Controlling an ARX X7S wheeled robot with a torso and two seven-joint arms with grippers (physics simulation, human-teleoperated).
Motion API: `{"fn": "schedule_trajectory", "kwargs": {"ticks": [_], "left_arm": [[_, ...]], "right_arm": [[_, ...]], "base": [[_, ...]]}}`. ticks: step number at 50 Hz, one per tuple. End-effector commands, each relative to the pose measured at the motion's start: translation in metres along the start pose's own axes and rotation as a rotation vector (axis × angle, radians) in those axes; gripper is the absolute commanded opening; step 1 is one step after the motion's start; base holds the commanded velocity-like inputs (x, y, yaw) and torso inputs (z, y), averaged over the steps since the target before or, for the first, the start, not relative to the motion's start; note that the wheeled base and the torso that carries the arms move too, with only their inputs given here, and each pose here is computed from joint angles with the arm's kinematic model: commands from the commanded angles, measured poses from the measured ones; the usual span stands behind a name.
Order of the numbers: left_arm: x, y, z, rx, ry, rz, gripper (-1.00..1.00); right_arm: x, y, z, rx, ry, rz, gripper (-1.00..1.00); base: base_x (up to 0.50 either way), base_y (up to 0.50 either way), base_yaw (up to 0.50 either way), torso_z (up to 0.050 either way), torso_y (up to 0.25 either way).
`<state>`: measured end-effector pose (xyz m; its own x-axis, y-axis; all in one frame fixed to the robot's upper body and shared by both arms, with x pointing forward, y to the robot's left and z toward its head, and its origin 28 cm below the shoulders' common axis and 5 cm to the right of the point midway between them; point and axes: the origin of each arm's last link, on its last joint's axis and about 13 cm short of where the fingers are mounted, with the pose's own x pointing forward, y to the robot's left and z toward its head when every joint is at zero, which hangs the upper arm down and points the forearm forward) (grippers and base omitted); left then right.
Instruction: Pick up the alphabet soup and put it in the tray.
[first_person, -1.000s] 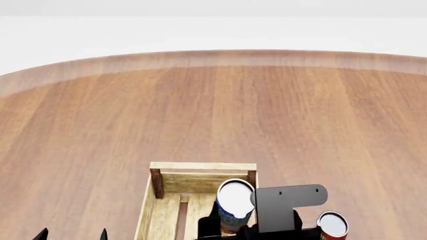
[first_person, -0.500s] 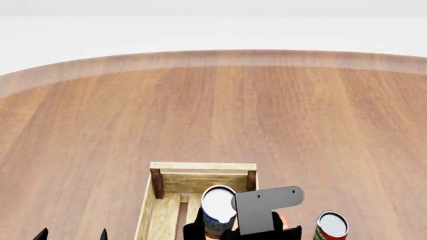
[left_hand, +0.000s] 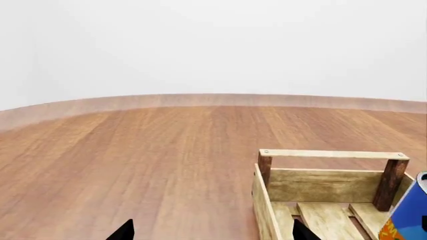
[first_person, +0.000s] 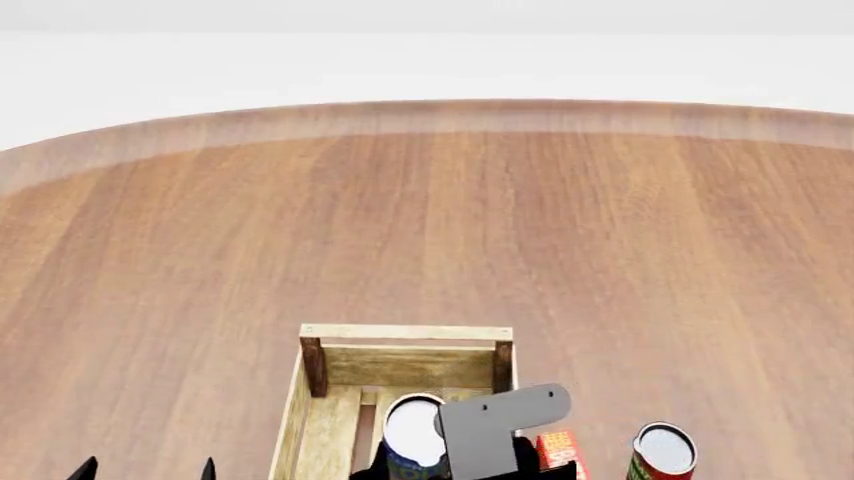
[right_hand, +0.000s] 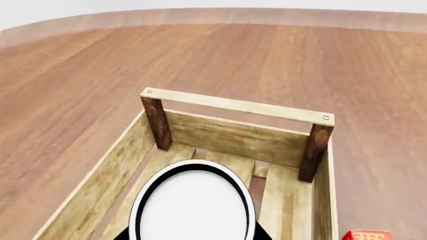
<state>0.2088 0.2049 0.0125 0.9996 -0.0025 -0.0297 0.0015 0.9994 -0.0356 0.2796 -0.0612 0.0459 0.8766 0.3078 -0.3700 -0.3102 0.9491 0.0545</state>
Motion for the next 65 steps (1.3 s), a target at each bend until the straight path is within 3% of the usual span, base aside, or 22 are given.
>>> {"fn": "schedule_trajectory", "kwargs": {"ticks": [1, 65], "left_arm": [[0.0, 0.0, 0.0, -0.001, 0.001, -0.001, 1.0], [0.0, 0.0, 0.001, -0.007, 0.001, -0.004, 1.0]], "right_arm": [[0.008, 0.002, -0.006, -0.036, 0.01, 0.021, -1.0], [0.023, 0.005, -0.028, -0.016, 0.094, 0.044, -1.0]], "base": [[0.0, 0.0, 0.0, 0.0, 0.0], [0.0, 0.0, 0.0, 0.0, 0.001]]}}
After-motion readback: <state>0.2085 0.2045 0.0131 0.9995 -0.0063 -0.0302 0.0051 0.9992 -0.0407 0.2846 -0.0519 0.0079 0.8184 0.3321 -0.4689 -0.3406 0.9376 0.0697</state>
